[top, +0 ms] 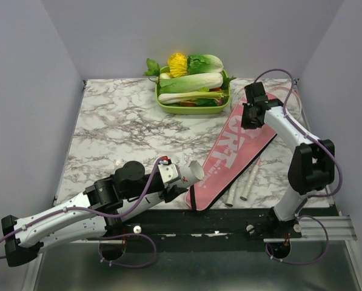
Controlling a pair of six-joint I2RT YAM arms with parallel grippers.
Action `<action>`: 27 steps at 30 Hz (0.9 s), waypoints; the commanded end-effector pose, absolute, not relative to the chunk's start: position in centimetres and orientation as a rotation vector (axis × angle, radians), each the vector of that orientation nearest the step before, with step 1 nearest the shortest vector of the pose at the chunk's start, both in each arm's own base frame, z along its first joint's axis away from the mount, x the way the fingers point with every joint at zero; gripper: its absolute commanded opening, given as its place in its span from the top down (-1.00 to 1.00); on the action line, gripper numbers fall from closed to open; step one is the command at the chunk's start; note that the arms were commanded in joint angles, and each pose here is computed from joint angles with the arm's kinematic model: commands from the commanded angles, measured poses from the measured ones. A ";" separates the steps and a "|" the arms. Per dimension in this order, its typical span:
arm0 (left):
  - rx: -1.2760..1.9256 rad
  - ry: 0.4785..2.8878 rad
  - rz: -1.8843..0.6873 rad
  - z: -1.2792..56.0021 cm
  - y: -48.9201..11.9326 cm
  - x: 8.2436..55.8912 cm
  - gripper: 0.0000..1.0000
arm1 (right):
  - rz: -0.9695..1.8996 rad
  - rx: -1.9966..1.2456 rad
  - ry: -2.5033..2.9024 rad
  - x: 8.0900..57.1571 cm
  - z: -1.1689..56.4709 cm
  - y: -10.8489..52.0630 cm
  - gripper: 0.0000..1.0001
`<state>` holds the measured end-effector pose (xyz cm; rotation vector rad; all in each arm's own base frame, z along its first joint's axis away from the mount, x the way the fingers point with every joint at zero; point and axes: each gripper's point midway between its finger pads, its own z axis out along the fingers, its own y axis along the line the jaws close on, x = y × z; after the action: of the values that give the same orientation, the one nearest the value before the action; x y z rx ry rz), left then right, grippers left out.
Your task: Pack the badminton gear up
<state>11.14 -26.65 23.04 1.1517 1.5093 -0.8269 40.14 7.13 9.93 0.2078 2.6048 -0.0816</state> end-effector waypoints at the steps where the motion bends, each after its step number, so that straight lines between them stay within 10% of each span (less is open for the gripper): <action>1: 1.110 1.554 -0.861 23.3 -26.7 11.0 1.00 | 0.152 0.122 2.530 38.2 15.2 10.3 0.99; 27: 1.140 1.528 -0.931 23.9 -27.1 9.8 1.00 | 1.372 -0.821 2.080 13.1 31.6 25.6 0.99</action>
<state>11.12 -26.89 22.50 1.1701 1.5221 -0.8254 16.09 24.76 31.63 -0.7335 2.0930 1.2173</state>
